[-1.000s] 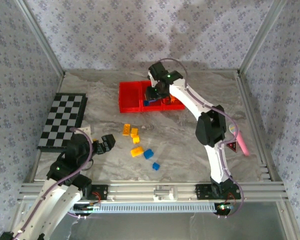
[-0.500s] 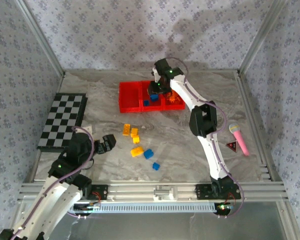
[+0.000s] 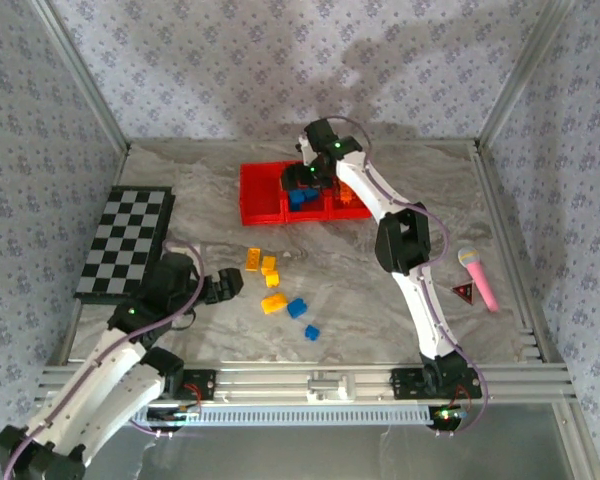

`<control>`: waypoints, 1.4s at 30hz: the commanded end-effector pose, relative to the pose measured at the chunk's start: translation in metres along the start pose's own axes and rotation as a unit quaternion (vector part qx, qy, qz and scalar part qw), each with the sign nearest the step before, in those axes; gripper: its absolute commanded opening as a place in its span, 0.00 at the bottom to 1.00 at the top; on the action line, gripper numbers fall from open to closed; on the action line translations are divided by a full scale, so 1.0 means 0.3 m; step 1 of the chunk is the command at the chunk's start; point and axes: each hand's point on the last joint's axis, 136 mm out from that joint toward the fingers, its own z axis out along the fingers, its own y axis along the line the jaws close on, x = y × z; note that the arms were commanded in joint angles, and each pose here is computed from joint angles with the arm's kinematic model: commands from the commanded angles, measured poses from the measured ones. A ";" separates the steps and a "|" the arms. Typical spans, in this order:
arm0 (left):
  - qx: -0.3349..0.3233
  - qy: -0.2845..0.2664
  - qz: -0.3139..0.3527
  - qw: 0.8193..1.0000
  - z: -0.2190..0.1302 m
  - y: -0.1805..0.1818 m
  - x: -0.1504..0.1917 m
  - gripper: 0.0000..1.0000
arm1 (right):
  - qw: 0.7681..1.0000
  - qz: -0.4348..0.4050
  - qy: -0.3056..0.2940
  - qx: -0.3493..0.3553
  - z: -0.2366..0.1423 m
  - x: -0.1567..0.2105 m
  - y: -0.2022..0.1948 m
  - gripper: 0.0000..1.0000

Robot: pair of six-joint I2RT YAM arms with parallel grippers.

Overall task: Sort the legos into containers by color
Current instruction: Place the lego in the container, then pick up the lego from the middle-left of the table.

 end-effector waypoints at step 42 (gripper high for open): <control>0.013 0.309 0.413 0.857 0.358 -0.394 0.314 0.75 | 0.970 0.108 -0.185 0.116 -0.703 0.545 -0.313 0.91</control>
